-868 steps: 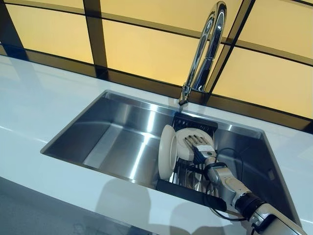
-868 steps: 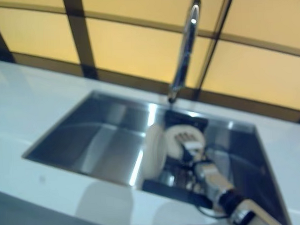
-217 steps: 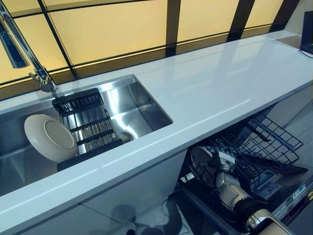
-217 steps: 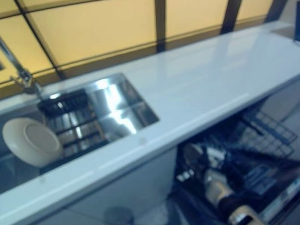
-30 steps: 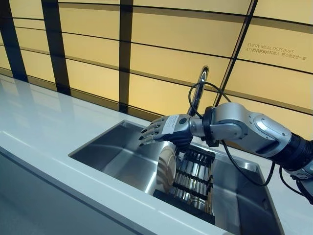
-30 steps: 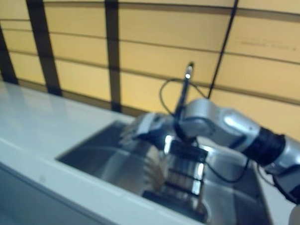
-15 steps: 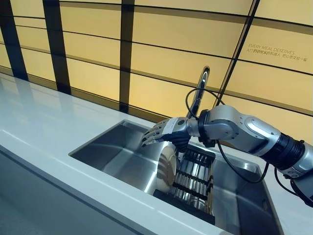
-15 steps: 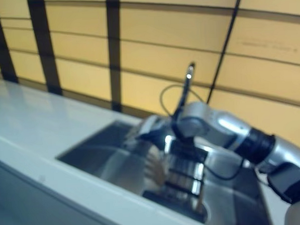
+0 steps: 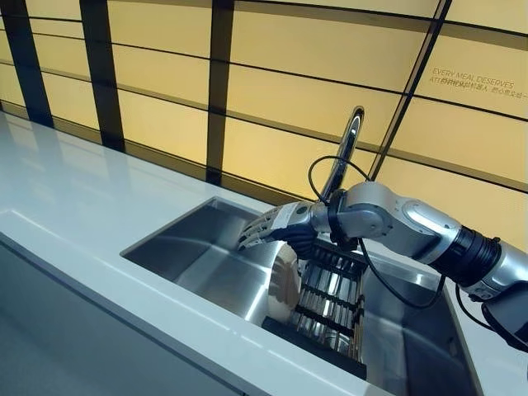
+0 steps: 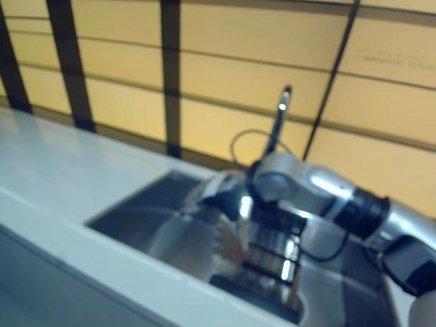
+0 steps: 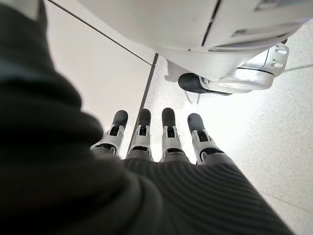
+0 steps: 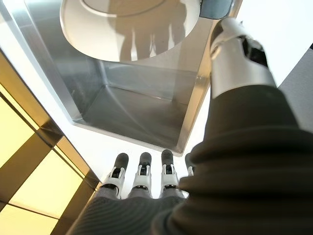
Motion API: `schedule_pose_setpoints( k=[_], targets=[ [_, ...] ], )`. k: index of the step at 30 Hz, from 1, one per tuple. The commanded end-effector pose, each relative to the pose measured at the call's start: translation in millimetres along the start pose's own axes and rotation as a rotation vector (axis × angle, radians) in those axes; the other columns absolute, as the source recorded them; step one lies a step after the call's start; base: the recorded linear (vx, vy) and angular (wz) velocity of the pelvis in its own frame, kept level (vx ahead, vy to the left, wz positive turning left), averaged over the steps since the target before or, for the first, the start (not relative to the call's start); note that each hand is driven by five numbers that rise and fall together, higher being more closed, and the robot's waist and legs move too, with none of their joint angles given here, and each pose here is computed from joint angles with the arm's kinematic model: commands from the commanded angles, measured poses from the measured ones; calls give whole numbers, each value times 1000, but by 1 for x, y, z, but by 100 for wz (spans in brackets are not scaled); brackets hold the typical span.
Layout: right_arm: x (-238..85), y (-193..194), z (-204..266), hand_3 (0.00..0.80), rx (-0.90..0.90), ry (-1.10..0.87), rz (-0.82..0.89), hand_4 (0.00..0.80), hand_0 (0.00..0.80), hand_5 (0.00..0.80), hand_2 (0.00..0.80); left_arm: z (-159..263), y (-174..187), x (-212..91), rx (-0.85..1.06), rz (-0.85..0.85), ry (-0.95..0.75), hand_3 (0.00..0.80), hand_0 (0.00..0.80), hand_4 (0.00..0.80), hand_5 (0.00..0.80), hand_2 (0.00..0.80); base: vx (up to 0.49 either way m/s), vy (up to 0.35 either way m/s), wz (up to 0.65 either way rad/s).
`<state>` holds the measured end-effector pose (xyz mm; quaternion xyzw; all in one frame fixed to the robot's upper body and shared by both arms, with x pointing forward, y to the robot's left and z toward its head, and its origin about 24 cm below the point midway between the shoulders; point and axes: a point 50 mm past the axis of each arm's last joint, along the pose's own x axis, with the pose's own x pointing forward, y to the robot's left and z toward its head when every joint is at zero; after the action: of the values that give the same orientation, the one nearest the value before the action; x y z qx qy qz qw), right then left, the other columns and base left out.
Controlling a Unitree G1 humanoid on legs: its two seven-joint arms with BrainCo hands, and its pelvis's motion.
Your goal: Take plates into dishwasher
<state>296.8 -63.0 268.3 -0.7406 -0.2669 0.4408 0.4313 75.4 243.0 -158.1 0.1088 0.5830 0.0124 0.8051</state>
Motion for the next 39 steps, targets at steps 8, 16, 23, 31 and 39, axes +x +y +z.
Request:
schedule_pose_setpoints(
  k=[8, 16, 23, 31, 39],
  targets=[
    [5, 9, -8, 0, -12, 20, 58, 0, 0, 0, 0, 7, 7, 2, 47, 16, -7, 0, 0, 0, 0, 0, 0, 0, 0],
    [7, 15, -8, 0, 5, 7, 90, 0, 0, 0, 0, 8, 9, 1, 41, 26, -11, 0, 0, 0, 0, 0, 0, 0, 0],
    [10, 22, -11, 0, 20, 12, 105, 0, 0, 0, 0, 9, 12, 1, 41, 31, -13, 0, 0, 0, 0, 0, 0, 0, 0],
    [13, 28, -16, 0, 37, 32, 119, 0, 0, 0, 0, 9, 15, 1, 43, 37, -17, 0, 0, 0, 0, 0, 0, 0, 0],
    [13, 37, -24, 0, 56, 64, 131, 0, 0, 0, 0, 12, 17, 0, 48, 40, -23, 0, 0, 0, 0, 0, 0, 0, 0]
  ],
)
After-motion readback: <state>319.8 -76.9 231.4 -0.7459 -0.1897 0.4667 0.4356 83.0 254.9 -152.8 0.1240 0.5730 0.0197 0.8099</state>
